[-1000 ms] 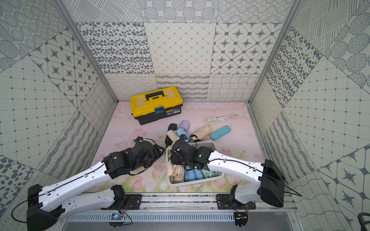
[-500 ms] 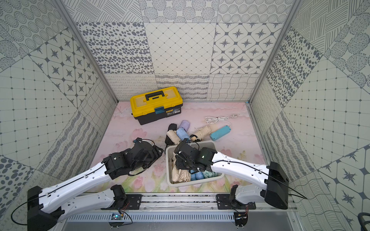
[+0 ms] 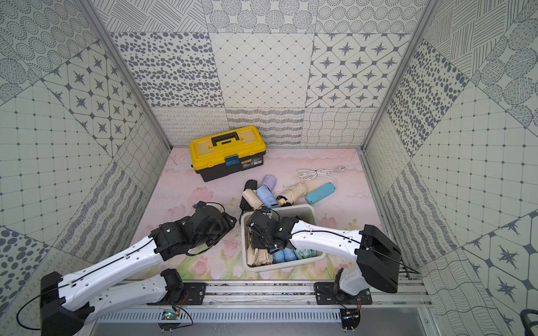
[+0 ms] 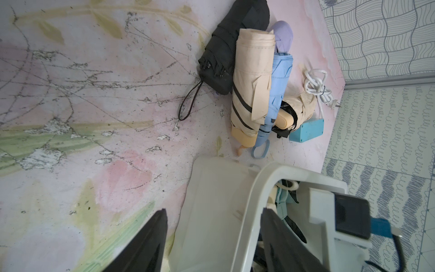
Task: Put the umbrella into the storage box
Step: Place the umbrella in the storage box, then pick up the umbrella from the center of the board.
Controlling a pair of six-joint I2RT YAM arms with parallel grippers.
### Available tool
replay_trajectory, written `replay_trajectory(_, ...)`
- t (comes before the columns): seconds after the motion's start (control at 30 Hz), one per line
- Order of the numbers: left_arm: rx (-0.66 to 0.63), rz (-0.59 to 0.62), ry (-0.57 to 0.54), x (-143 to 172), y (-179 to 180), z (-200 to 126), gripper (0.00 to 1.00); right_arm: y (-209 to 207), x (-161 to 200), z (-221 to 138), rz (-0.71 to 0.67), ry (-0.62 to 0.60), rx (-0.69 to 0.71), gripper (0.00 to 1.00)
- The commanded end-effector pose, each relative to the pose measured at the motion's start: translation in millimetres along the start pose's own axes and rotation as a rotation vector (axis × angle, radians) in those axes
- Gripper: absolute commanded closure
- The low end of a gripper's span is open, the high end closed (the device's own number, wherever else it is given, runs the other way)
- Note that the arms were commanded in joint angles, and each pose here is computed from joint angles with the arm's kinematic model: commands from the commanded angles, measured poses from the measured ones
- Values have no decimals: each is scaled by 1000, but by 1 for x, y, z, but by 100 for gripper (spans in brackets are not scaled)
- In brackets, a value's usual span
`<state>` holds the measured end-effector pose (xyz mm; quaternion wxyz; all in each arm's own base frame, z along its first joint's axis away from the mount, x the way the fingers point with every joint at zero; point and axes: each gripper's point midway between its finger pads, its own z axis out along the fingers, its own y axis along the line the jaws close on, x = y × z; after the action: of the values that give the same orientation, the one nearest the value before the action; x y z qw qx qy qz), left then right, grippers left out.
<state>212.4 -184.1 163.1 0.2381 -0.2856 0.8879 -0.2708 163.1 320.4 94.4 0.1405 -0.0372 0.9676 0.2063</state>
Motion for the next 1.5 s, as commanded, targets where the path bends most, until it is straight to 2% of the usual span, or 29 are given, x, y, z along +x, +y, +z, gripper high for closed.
replay_trajectory(0.0,19,17,0,-4,-5,4,32,18,-16,-6,13,-69,-75,43)
replay_trajectory(0.17,22,27,-3,-8,-7,5,33,7,-17,-37,-4,-70,-78,23)
replay_trajectory(0.27,23,30,6,-9,-8,8,33,-2,-10,-56,-35,-41,-61,22)
replay_trajectory(0.43,27,22,10,-13,-9,11,33,-8,6,-62,-62,48,-37,36)
replay_trajectory(0.67,33,31,19,-15,-12,12,34,-8,20,-30,-61,110,-26,52)
replay_trajectory(0.83,42,67,29,-18,-21,14,34,-16,22,-17,-62,108,0,54)
replay_trajectory(0.93,53,85,50,-20,-28,20,33,-15,20,-20,-56,104,-9,49)
replay_trajectory(1.07,104,124,44,-30,-44,26,16,-17,2,-42,-24,53,-51,33)
replay_trajectory(1.17,122,134,36,-43,-54,34,12,-20,-21,-69,5,-22,-101,29)
replay_trajectory(1.3,139,135,28,-63,-70,56,11,-31,-49,-101,23,-105,-132,27)
replay_trajectory(1.47,178,84,61,-81,-84,93,16,-38,-70,-110,27,-143,-132,27)
